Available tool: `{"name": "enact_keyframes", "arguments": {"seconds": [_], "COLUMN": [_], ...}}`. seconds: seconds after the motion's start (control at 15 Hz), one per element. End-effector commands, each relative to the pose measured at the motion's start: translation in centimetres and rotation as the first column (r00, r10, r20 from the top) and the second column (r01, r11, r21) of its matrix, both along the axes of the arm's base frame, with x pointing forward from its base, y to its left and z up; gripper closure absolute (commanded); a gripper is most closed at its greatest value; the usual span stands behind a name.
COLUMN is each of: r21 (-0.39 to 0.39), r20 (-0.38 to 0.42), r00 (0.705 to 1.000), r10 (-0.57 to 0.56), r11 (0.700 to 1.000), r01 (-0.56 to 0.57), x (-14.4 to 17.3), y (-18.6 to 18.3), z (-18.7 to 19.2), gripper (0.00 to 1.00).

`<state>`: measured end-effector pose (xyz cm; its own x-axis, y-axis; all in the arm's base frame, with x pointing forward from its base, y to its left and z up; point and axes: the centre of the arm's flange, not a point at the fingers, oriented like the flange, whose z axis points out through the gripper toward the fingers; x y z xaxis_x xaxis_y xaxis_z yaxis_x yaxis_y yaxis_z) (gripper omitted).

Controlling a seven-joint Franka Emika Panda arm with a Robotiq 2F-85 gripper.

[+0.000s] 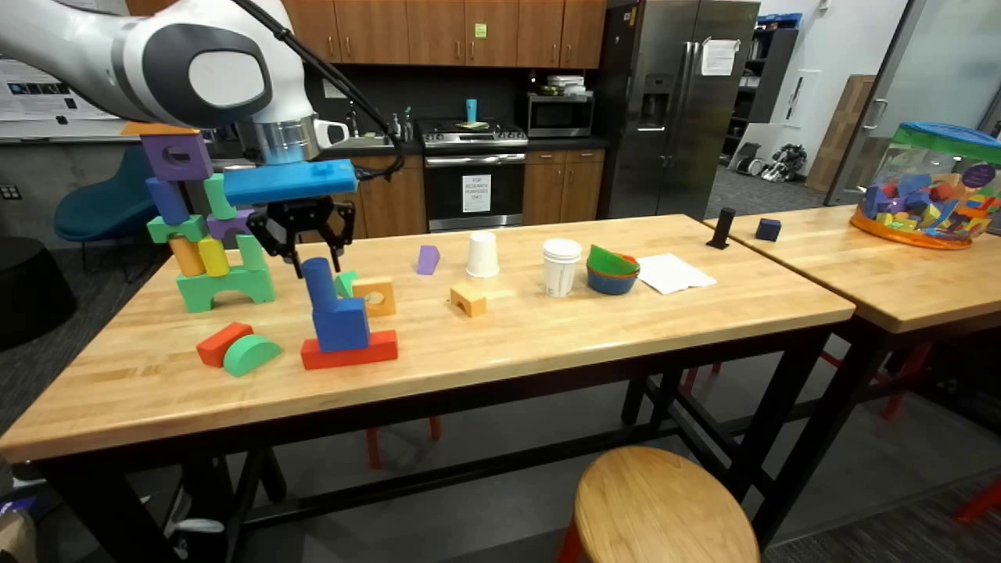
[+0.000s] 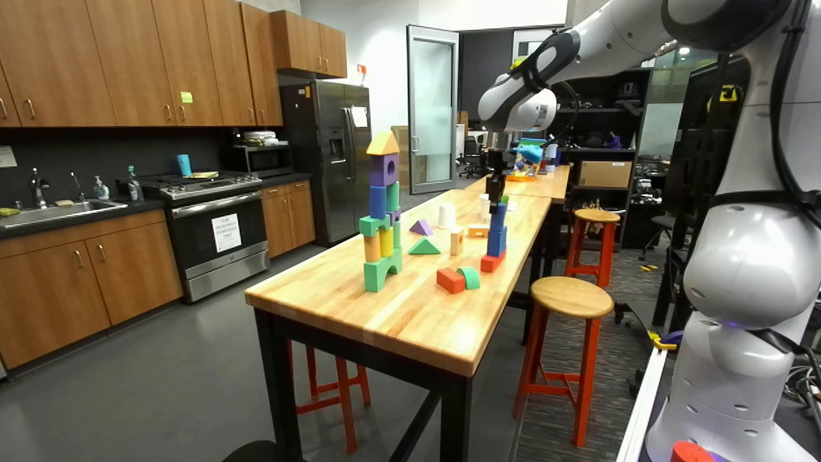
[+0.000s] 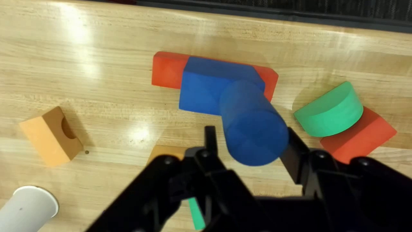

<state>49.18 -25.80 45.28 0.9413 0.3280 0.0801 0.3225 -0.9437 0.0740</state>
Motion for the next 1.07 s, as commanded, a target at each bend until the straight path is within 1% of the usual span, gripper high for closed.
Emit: {"name": "enact_keyframes", "arguments": {"seconds": [0.0, 0.07, 0.4, 0.47, 0.53, 0.6, 0.73, 1.0], "r21": [0.0, 0.0, 0.0, 0.0, 0.003, -0.004, -0.004, 0.018], "r20": [0.0, 0.0, 0.0, 0.0, -0.003, -0.002, -0.008, -0.028], "r00": [1.0, 1.0, 1.0, 1.0, 1.0, 1.0, 1.0, 1.0], "r10": [0.0, 0.0, 0.0, 0.0, 0.004, -0.004, -0.003, 0.011], "r11": [1.0, 1.0, 1.0, 1.0, 1.0, 1.0, 1.0, 1.0], "r01": [0.0, 0.0, 0.0, 0.0, -0.004, 0.004, 0.003, -0.01], "x": [0.0, 0.0, 0.0, 0.0, 0.0, 0.1, 0.1, 0.1], "y": [0.0, 0.0, 0.0, 0.0, 0.0, 0.1, 0.1, 0.7], "z": [0.0, 0.0, 0.0, 0.0, 0.0, 0.0, 0.2, 1.6], "gripper": [0.41, 0.33, 0.33, 0.08, 0.07, 0.03, 0.0, 0.0]}}
